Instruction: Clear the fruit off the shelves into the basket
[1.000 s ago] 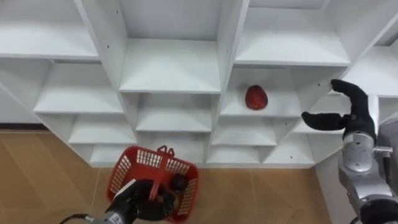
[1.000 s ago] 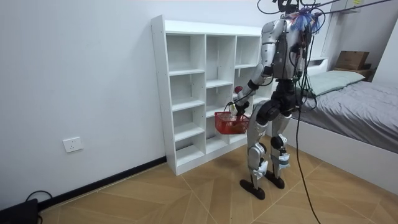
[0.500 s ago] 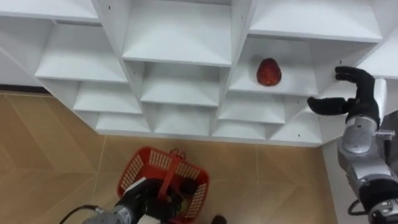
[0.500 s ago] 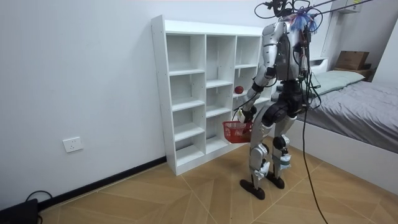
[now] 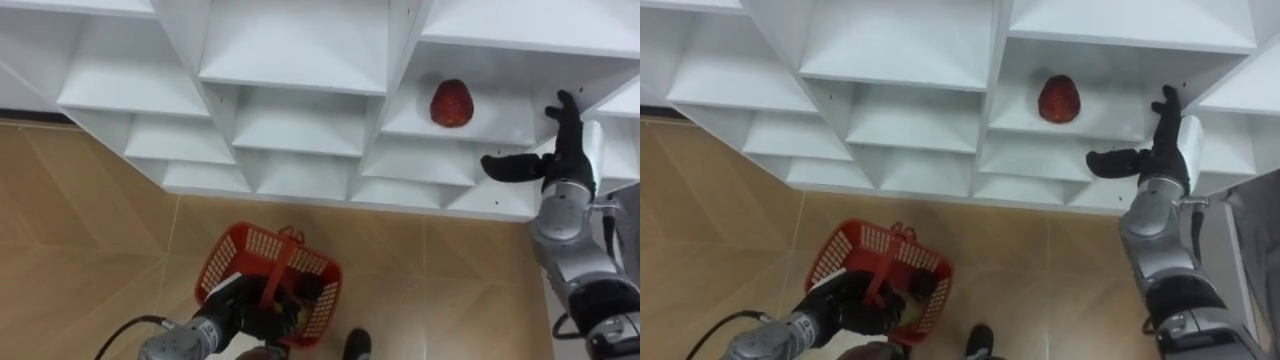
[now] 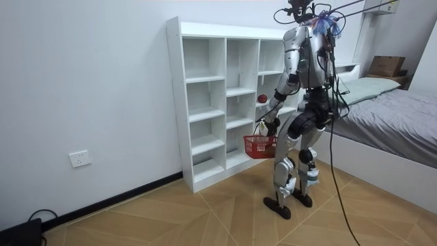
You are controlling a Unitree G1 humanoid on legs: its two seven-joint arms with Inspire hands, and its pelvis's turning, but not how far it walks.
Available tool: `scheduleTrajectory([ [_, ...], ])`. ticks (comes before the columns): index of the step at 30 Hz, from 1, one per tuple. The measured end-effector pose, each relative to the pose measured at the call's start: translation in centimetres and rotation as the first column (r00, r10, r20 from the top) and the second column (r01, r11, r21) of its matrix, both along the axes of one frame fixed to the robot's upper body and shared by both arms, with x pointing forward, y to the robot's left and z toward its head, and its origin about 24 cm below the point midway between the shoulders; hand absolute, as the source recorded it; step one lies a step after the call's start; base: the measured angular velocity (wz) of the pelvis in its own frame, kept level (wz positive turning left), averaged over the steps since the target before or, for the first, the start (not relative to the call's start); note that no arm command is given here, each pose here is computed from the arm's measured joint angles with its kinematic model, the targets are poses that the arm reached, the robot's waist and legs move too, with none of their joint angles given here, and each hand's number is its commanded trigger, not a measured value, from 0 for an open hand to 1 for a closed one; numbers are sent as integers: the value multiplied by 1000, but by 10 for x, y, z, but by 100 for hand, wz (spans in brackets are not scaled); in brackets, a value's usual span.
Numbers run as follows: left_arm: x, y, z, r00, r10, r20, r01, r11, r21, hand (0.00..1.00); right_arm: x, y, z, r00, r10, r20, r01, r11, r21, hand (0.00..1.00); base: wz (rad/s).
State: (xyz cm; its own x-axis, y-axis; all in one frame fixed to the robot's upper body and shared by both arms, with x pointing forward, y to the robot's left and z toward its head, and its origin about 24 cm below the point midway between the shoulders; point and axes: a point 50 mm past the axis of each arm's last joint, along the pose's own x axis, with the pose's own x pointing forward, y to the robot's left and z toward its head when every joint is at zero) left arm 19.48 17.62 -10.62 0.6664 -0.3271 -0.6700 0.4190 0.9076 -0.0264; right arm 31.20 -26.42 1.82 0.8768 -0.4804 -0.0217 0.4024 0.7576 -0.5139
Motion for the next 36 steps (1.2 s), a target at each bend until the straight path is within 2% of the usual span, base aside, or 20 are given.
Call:
scheduleTrajectory([
  [6, -5, -7, -4, 999, 41, -7, -41, 999, -20, 100, -12, 10, 1, 997, -14, 79, 13, 1000, 10, 0, 1],
  [9, -8, -10, -5, 998, 53, -13, -53, 998, -24, 100, -24, 14, -2, 996, 21, 90, -17, 999, -48, 0, 3],
  [13, -12, -9, -8, 997, 78, -23, -79, 996, -34, 100, -41, 29, -10, 992, 63, 109, -63, 998, 0, 0, 4],
  [21, -11, -16, -7, 996, 89, -16, -89, 995, -45, 100, -50, 48, -25, 987, 148, 65, -151, 988, 39, 0, 1],
  [36, -14, -17, -9, 996, 83, -25, -85, 995, -48, 100, -46, 52, -24, 982, 176, 63, -179, 983, 48, 0, 0],
])
